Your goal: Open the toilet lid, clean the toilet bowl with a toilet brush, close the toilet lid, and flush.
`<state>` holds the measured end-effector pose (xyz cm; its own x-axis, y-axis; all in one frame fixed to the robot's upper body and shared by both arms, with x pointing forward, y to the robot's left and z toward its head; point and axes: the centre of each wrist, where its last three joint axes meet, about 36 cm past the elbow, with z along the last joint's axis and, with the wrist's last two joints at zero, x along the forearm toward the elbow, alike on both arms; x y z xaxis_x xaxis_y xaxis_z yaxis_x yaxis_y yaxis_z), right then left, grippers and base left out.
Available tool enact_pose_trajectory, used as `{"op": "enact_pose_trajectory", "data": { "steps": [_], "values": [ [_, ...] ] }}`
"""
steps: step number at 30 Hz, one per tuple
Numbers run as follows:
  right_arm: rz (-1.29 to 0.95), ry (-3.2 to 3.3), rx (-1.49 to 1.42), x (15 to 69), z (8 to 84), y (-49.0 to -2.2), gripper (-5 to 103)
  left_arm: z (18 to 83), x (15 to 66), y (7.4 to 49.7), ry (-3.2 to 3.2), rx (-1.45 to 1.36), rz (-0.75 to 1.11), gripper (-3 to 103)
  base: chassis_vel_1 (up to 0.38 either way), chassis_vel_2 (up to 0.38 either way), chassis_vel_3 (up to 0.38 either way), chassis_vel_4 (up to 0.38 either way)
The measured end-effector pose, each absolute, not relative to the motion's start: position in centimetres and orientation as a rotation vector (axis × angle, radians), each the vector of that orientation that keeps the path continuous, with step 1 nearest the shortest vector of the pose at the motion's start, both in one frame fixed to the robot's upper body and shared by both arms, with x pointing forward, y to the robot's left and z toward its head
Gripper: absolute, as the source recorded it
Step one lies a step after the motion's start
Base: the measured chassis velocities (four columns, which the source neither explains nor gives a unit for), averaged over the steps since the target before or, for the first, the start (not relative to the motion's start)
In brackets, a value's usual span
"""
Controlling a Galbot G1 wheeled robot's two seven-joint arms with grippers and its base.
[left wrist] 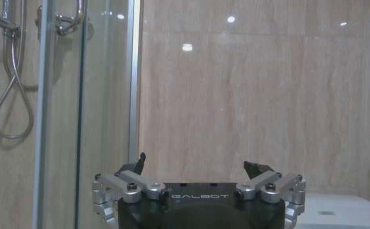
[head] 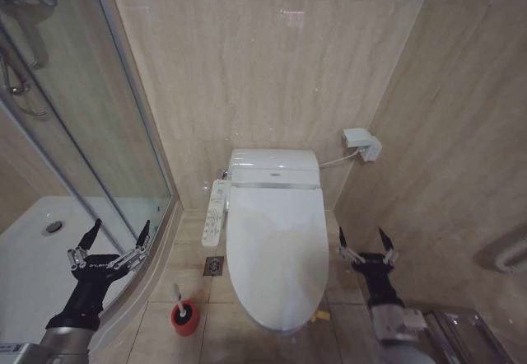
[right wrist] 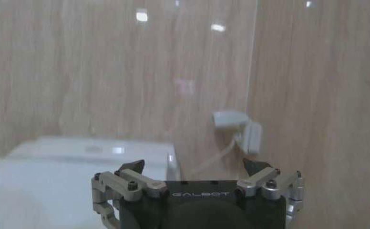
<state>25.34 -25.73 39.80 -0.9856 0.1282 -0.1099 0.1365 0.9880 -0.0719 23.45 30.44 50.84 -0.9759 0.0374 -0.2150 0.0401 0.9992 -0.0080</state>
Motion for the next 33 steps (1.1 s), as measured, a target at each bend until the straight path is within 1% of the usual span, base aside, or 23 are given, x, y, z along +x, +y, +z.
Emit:
{"op": "enact_pose_trajectory", "data": {
  "steps": [3, 12, 18, 21, 27, 31, 33],
  "values": [
    [-0.129, 3.078, 0.210, 22.8, 38.5, -25.4, 100, 50.8, 23.4, 30.4, 2.925, 0.057, -0.018, 100, 0.020, -0.022, -0.013, 0.010],
    [-0.126, 3.169, 0.200, 18.2, 35.2, -25.1, 100, 50.8, 23.4, 30.4, 2.925, 0.057, -0.018, 100, 0.038, -0.035, -0.033, 0.024],
    [-0.158, 3.263, 0.164, 14.8, 30.3, -24.4, 100, 50.8, 23.4, 30.4, 2.925, 0.057, -0.018, 100, 0.000, 0.000, 0.000, 0.000],
    [-0.218, 3.308, 0.142, 13.5, 27.0, -24.5, 100, 50.8, 23.4, 30.4, 2.925, 0.057, -0.018, 100, 0.000, 0.000, 0.000, 0.000],
    [-0.268, 3.353, 0.131, 13.6, 23.3, -24.7, 100, 50.8, 23.4, 30.4, 2.924, 0.057, -0.018, 100, 0.000, 0.000, 0.000, 0.000],
    [-0.272, 3.353, 0.149, 15.2, 21.6, -24.6, 100, 50.8, 23.4, 30.4, 2.925, 0.057, -0.018, 100, 0.000, 0.000, 0.000, 0.000],
    [-0.280, 3.346, 0.152, 16.9, 21.0, -24.7, 100, 50.8, 23.4, 30.4, 2.924, 0.057, -0.018, 100, 0.000, 0.000, 0.000, 0.000]
  ]
}}
